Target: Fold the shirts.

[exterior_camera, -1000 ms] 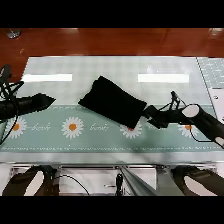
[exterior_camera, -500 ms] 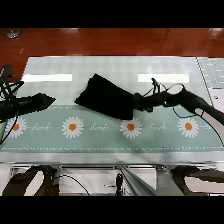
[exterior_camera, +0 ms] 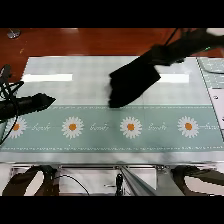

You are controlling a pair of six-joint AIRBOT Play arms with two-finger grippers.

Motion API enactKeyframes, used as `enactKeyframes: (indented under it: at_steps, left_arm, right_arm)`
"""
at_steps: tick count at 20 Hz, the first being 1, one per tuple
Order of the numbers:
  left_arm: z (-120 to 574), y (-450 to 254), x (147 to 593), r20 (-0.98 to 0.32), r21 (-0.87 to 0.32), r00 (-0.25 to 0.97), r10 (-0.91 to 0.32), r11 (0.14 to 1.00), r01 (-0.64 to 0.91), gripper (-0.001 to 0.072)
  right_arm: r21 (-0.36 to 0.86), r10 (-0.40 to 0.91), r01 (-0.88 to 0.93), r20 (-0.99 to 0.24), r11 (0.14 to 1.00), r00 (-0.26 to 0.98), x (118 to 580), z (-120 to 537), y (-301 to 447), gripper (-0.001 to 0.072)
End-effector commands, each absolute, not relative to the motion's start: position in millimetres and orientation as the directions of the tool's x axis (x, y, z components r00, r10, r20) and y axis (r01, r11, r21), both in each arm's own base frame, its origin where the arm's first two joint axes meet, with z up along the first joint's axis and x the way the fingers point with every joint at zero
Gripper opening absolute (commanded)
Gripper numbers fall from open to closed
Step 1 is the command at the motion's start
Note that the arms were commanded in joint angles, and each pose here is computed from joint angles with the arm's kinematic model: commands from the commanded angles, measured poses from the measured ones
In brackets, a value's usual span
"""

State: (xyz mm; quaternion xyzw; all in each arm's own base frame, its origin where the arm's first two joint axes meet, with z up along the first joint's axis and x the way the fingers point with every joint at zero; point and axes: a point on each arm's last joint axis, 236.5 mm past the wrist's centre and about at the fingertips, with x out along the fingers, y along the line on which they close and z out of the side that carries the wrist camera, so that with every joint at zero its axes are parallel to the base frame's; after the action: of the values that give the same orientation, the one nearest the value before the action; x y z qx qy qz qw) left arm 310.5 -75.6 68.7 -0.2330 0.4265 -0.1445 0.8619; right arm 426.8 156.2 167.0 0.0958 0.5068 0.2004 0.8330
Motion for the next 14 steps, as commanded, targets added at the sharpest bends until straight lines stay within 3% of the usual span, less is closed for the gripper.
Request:
enactKeyframes:
  at_steps: [1,4,8,11,14]
  left_arm:
    - [68,-75,311,-0.668,-0.524,0.594,-0.447,0.850,0.050,0.0022]
    - [68,-76,311,-0.668,-0.524,0.594,-0.447,0.850,0.050,0.0022]
    - [68,-76,311,-0.668,-0.524,0.595,-0.447,0.850,0.050,0.0022]
    - [68,-75,311,-0.668,-0.524,0.595,-0.447,0.850,0.050,0.0022]
    - [69,-75,311,-0.668,-0.524,0.595,-0.447,0.850,0.050,0.0022]
  right_arm:
    - [0.253,0.258,-0.074,-0.840,0.964,0.478,405,218,77,0.0030]
    - [0.249,0.166,0.117,-0.865,0.961,0.474,373,231,8,0.0030]
    - [0.196,0.017,0.406,-0.915,0.893,0.403,312,234,-83,0.0031]
    - [0.197,-0.037,0.574,-0.929,0.795,0.369,267,222,-119,0.0031]
    - [0.028,-0.162,0.781,-0.973,0.624,0.164,183,177,-163,0.0031]
